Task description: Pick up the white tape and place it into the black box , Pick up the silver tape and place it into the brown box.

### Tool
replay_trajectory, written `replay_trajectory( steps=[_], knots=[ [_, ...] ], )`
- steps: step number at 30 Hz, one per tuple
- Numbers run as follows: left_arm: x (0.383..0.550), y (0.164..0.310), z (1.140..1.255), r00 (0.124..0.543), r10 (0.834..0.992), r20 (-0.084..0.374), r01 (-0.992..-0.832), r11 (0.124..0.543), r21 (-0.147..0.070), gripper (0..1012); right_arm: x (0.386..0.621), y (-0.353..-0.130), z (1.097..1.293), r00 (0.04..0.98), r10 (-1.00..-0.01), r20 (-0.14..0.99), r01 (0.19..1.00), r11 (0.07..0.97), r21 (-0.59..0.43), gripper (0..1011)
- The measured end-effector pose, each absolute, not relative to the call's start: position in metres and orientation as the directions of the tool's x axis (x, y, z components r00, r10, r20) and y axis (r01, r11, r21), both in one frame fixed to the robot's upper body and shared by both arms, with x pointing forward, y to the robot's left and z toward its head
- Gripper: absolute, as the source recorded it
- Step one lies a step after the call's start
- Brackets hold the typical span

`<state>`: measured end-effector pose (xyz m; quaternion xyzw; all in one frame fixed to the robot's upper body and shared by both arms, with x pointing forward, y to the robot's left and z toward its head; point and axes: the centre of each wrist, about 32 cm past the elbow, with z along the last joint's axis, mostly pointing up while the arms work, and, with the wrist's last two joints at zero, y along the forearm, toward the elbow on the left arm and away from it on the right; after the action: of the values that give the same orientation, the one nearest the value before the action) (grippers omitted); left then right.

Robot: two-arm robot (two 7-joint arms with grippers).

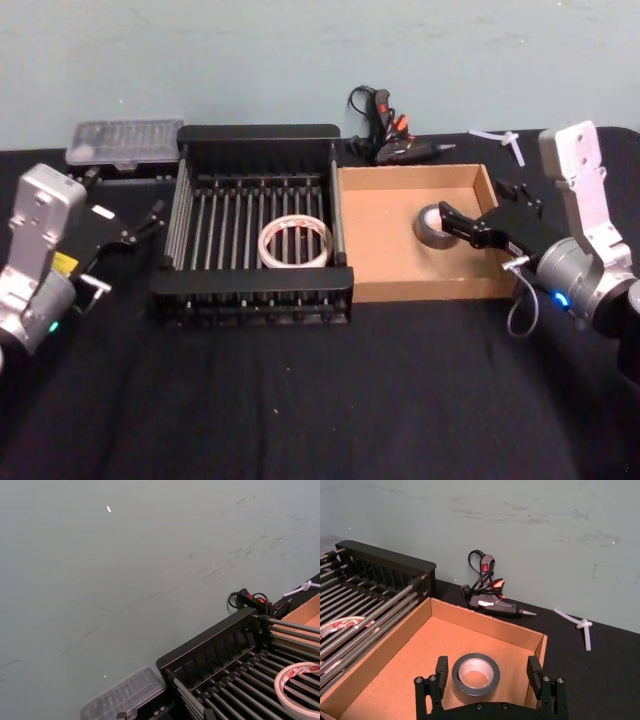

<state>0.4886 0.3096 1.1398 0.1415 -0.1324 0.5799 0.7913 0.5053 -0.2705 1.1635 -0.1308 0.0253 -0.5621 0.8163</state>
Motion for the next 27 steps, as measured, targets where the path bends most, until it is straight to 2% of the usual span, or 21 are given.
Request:
replay_trajectory(
  steps=[27],
  knots=[
    [0.4886,0.3097,1.1398,0.292,0.880,0.374,-0.955,0.287,0.070,1001,0.5050,-0.2712,1.1644,0.369,-0.923,0.108,0.910,0.336,-0.241,1000]
  ],
)
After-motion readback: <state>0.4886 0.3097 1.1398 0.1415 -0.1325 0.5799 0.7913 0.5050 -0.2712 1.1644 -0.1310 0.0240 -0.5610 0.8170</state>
